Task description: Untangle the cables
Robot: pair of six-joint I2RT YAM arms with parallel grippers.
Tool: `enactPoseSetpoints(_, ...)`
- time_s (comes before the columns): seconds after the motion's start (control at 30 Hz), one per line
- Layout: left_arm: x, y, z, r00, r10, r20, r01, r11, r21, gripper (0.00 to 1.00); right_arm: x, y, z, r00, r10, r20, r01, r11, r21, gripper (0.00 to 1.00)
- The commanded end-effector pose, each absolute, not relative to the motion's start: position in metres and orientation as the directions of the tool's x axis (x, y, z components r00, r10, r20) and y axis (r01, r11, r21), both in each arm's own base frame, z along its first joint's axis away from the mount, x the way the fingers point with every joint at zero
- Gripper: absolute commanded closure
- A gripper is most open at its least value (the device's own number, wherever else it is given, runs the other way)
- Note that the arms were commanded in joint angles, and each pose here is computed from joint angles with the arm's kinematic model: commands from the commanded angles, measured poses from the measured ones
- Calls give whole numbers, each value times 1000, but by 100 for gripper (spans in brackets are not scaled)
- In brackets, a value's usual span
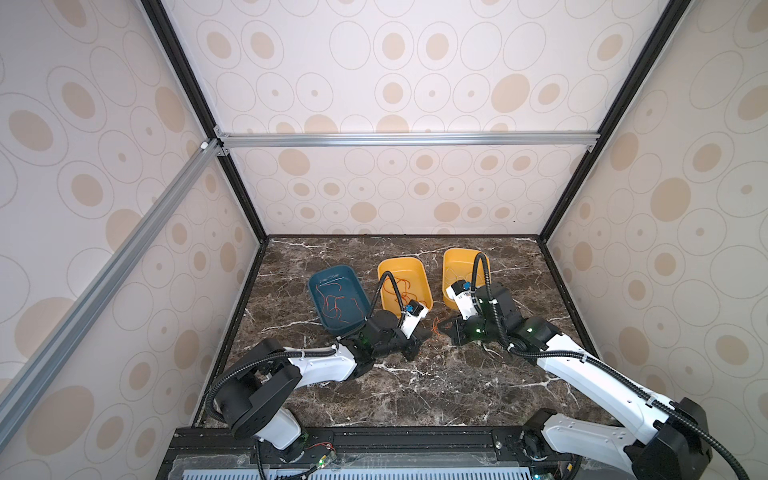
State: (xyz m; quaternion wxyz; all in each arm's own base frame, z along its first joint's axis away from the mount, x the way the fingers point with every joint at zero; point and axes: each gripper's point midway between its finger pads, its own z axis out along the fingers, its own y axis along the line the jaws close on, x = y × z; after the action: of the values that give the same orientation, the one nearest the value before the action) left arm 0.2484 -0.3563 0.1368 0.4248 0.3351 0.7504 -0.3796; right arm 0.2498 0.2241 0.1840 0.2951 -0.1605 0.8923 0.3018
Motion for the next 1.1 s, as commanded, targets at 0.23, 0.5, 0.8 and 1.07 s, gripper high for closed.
enactPoseSetpoints(0.23, 224, -364, 170, -337, 130, -933, 895, 352, -274, 100, 256, 223, 163, -810, -90, -579, -422, 776, 469, 100)
enactPoseSetpoints(0.5, 224, -360, 171, -328, 127, -936, 893, 365, -264, 100, 256, 218, 152, -807, -118, -578, -430, 789, 439, 55)
enactPoseSetpoints(0.8, 225, -359, 175, -325, 110, -939, 891, 369, -265, 100, 239, 211, 127, -782, -178, -597, -491, 765, 416, 38)
enactPoseSetpoints(1.07, 225, -356, 175, -330, 104, -938, 885, 381, -269, 100, 241, 207, 127, -811, -90, -579, -434, 755, 491, 54)
